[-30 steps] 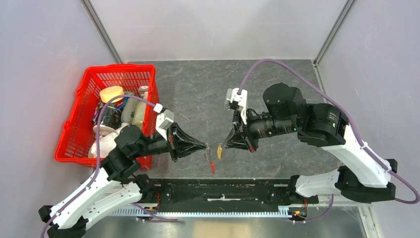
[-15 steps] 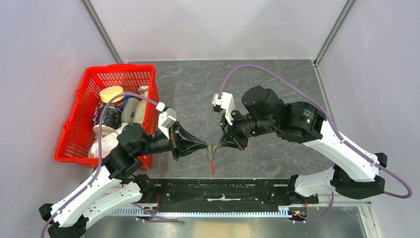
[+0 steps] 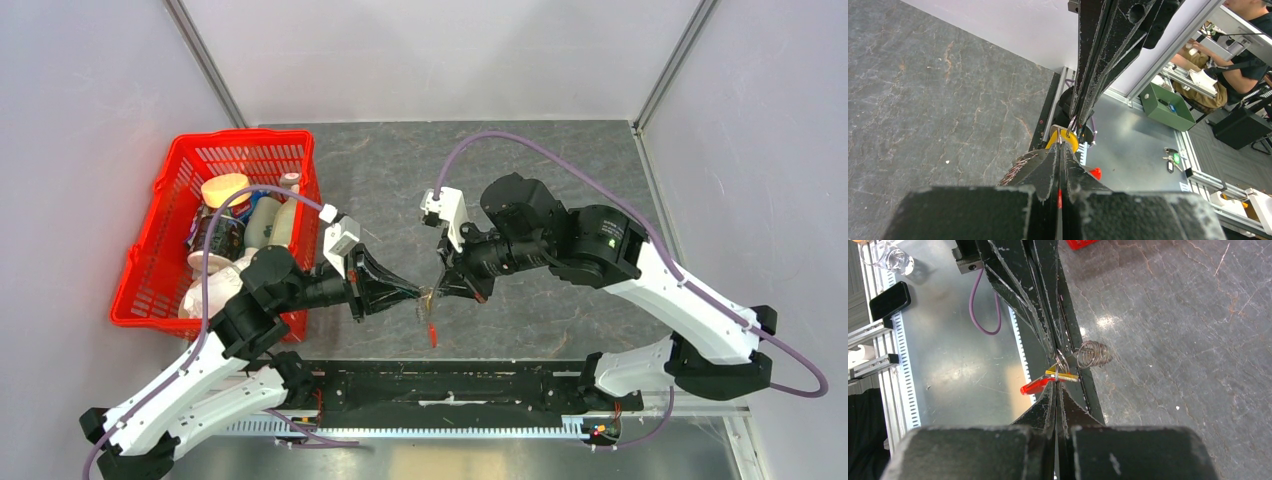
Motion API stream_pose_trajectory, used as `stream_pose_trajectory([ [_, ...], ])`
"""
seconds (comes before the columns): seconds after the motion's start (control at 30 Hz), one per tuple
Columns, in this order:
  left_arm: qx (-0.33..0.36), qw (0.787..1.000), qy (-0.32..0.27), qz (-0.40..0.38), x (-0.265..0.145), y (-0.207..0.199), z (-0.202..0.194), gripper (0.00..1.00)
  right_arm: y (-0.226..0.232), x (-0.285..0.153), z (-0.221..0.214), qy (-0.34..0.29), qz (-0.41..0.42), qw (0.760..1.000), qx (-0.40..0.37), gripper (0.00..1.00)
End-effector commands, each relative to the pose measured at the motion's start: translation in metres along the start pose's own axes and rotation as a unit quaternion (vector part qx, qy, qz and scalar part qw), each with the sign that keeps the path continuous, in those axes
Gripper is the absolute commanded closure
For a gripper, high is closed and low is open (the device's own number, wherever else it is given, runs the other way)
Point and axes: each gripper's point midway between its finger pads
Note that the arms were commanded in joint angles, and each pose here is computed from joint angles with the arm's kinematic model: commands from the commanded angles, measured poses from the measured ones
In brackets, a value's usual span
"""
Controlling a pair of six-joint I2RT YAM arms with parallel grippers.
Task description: Put the keys on the keyring
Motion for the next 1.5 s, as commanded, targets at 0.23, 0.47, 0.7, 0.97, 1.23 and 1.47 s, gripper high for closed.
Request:
stream_pose_trajectory([
  [0.23, 0.036, 0.998, -0.032, -0.039, -0.003, -0.020, 0.024, 0.98, 0.001, 0.006, 0.018, -0.027, 0.001, 1.000, -0.009, 1.00],
  [0.47, 0.046, 0.996, -0.036, -0.062, -0.008, -0.030, 0.025, 0.98, 0.003, 0.000, 0.020, -0.035, 0.001, 0.999, -0.006, 1.00],
  [0.7, 0.051, 0.994, -0.041, -0.086, -0.010, -0.038, 0.025, 0.98, 0.007, -0.006, 0.020, -0.042, 0.006, 0.999, -0.003, 1.00],
  [0.97, 0.048, 0.994, -0.038, -0.092, -0.011, -0.040, 0.023, 0.98, 0.012, -0.011, 0.018, -0.050, 0.018, 0.999, -0.002, 1.00],
  [1.23, 0.062, 0.990, -0.059, -0.116, -0.014, -0.050, 0.030, 0.98, 0.014, -0.006, 0.014, -0.043, 0.029, 0.999, 0.000, 1.00],
  [1.47, 0.066, 0.988, -0.064, -0.124, -0.015, -0.054, 0.032, 0.98, 0.015, -0.003, 0.012, -0.038, 0.035, 0.999, 0.002, 1.00],
])
Point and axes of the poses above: each gripper's point midway between its finger pads, its own x axis out along the fingers, its own y axis along the line the jaws close on, z = x × y, and after that the axes turned 4 degrees about x, right-handed
